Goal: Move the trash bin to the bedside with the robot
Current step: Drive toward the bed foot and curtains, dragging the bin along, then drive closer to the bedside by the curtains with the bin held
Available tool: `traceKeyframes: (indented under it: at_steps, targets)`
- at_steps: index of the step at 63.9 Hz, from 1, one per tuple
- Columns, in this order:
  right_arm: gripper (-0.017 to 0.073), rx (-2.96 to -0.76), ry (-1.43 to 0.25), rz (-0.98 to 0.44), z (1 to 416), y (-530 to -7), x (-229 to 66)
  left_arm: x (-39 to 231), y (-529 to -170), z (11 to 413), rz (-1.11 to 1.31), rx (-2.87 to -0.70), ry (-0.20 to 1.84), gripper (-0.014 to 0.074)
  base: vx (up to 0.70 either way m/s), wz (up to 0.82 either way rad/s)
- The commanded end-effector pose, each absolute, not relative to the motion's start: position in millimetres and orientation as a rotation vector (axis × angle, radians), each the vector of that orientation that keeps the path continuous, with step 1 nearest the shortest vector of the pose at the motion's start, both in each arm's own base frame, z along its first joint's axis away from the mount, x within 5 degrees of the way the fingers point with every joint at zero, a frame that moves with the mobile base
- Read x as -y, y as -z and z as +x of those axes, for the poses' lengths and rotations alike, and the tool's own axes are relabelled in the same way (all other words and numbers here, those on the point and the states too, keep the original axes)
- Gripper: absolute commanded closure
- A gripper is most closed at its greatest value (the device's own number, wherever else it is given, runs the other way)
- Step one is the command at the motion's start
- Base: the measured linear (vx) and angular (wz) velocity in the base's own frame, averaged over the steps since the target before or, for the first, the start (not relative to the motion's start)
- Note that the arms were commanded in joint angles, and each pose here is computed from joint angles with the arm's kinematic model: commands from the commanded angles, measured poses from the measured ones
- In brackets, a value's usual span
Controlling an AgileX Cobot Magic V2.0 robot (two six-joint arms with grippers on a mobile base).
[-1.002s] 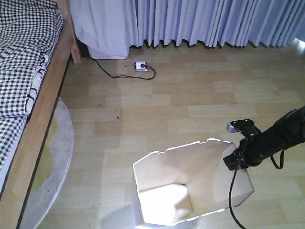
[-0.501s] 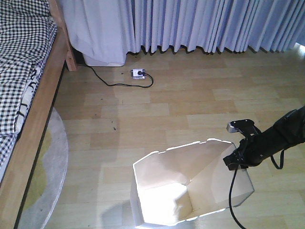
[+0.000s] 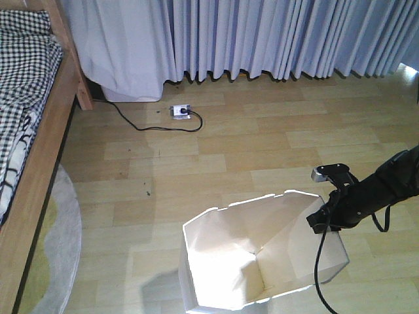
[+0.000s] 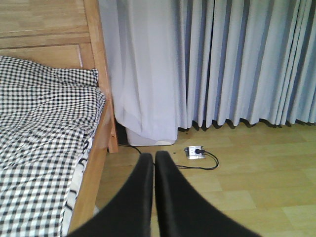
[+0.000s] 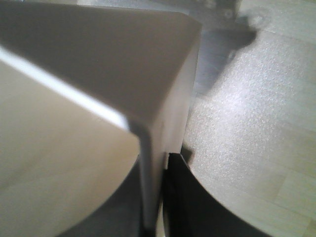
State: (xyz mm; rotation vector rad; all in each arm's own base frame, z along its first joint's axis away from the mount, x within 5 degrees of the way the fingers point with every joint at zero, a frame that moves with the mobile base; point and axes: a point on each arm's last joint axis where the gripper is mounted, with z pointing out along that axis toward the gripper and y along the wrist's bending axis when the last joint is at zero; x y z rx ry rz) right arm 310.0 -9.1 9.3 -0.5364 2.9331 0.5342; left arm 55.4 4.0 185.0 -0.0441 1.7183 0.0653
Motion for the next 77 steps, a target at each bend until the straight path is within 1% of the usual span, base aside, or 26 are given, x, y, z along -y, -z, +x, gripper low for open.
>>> traceKeyframes:
  at_steps: [1,39,77]
  targets:
    - [0.0564,-2.868,-0.713,-0.486,315.8,-38.2,-0.3,-3.9,-185.8,55.8,-0.045,-1.652,-0.063,0.06,0.18,-0.06]
    - [0.0564,-2.868,-0.713,-0.486,315.8,-38.2,-0.3,-3.9,-185.8,55.8,-0.045,-1.652,-0.063,0.06,0.19,-0.03]
    - [0.0564,-2.868,-0.713,-0.486,315.8,-38.2,-0.3,-3.9,-185.8,55.8,-0.045,-1.652,-0.063,0.06,0.17,0.16]
